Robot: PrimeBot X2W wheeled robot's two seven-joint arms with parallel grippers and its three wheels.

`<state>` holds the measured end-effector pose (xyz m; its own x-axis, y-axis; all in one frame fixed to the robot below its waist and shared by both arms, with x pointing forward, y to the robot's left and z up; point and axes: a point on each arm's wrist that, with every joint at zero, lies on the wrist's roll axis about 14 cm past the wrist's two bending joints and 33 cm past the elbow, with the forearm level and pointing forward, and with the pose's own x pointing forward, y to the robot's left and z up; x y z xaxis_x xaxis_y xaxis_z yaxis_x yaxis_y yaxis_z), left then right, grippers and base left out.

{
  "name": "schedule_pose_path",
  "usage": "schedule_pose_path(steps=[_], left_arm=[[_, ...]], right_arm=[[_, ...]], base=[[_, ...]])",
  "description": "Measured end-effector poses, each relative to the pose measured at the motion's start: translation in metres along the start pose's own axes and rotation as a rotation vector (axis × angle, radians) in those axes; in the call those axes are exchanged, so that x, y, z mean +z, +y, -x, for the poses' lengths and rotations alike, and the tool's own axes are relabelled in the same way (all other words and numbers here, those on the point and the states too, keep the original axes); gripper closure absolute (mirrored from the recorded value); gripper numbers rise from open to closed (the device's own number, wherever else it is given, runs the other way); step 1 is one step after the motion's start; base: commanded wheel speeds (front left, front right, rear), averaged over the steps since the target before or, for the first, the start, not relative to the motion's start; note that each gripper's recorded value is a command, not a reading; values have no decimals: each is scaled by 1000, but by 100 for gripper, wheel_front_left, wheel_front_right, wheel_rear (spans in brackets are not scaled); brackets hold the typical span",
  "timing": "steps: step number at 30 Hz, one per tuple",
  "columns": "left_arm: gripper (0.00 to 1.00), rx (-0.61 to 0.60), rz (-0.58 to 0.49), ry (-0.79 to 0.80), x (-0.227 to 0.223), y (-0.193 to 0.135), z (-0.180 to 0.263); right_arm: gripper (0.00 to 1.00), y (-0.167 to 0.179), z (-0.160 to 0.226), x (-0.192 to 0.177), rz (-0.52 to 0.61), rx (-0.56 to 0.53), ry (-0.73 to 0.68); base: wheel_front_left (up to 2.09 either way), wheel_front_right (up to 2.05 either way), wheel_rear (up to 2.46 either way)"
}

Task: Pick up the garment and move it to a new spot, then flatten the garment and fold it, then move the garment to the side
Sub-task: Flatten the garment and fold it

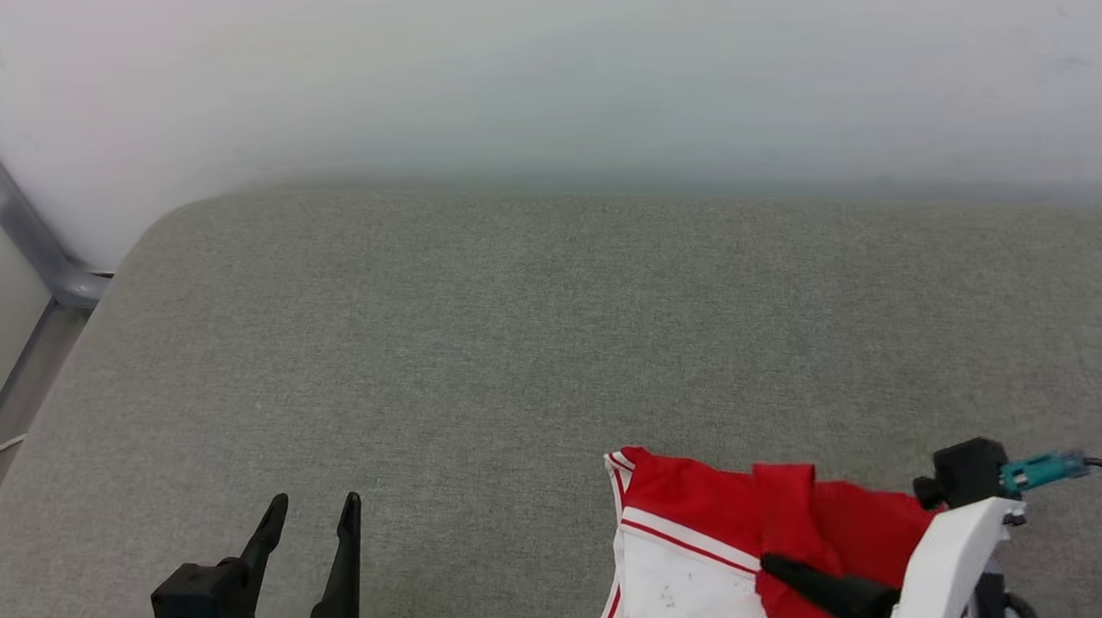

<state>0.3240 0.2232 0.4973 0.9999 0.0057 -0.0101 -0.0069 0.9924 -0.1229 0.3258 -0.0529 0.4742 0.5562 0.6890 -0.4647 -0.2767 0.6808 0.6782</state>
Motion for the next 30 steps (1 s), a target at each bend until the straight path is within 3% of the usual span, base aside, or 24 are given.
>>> schedule_pose_path(steps=[8,18,19,20,30], left_arm=[[0,16,-1,2,-2,5,5],[0,38,3,13,-6,9,10],[0,40,3,15,-6,10,10],[0,42,3,15,-7,11,10],[0,33,0,5,-4,9,9]], right_arm=[[100,31,-37,-19,-39,123,3],[100,8,-75,-31,-47,39,33],[58,8,-78,-33,-49,40,38],[0,10,-80,-34,-45,44,44],[0,62,-82,-41,-33,205,72]], base=[[0,0,0],[0,0,0],[0,0,0],[0,0,0],[0,0,0]])
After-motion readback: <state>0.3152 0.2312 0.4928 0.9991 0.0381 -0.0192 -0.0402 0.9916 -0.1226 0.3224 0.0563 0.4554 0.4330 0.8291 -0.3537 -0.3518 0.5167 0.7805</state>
